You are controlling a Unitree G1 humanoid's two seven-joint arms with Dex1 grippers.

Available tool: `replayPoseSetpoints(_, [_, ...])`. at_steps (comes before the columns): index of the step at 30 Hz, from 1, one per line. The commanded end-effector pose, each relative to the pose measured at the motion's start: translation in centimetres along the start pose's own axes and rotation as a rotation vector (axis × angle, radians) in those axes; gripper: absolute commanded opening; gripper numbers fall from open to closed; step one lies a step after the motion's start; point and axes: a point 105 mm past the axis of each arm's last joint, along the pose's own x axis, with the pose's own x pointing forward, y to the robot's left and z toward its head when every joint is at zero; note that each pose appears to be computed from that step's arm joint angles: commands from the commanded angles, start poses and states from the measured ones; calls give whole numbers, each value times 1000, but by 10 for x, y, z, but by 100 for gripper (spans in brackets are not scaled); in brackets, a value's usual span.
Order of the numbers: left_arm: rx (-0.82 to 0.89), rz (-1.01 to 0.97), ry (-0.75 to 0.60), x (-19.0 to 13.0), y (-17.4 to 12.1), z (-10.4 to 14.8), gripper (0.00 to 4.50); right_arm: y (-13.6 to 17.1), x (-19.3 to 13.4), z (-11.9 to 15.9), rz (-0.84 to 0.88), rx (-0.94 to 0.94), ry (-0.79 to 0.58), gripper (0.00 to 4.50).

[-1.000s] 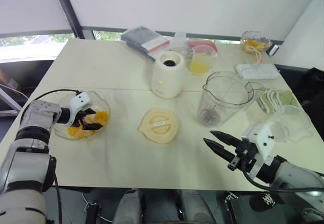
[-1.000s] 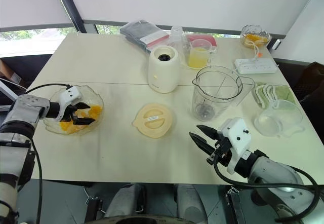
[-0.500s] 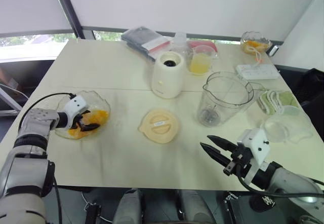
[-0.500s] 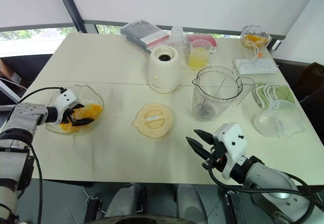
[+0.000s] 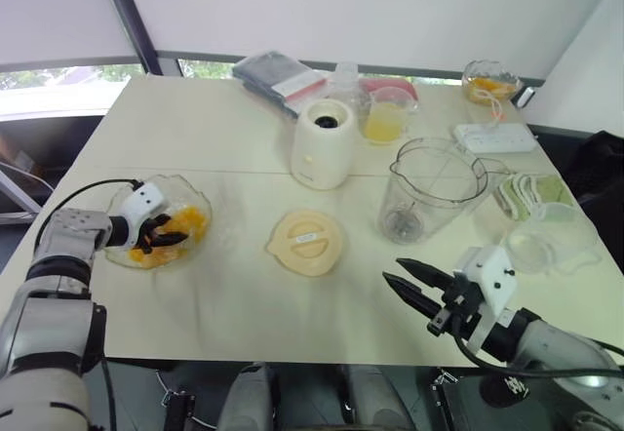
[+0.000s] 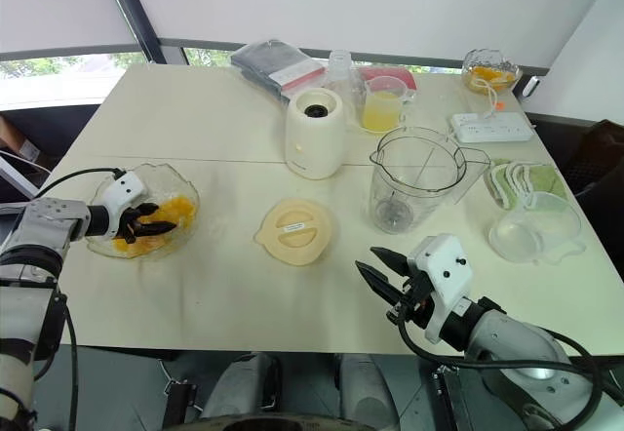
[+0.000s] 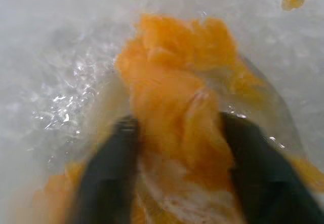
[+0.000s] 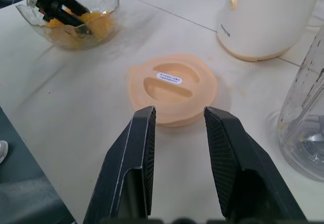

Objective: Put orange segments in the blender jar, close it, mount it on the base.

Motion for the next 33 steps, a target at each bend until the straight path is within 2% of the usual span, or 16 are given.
replayPoseSetpoints(1, [-19, 28, -15, -2, 4, 0, 64, 2, 0, 5, 10, -24, -16, 154])
replayPoseSetpoints(22, [-32, -2, -38, -1, -3, -4, 64, -1, 3, 6, 13, -41, -18, 154])
replayPoseSetpoints(25, [-21, 19, -44, -1, -2, -4, 144, -2, 3, 6, 15, -44, -17, 154])
replayPoseSetpoints(27, [-28, 12, -50, -1, -3, -7, 233, -2, 3, 6, 17, -46, -18, 154])
replayPoseSetpoints(33, [-80, 73, -77, -1, 0, -13, 233, -2, 4, 6, 22, -51, -14, 154])
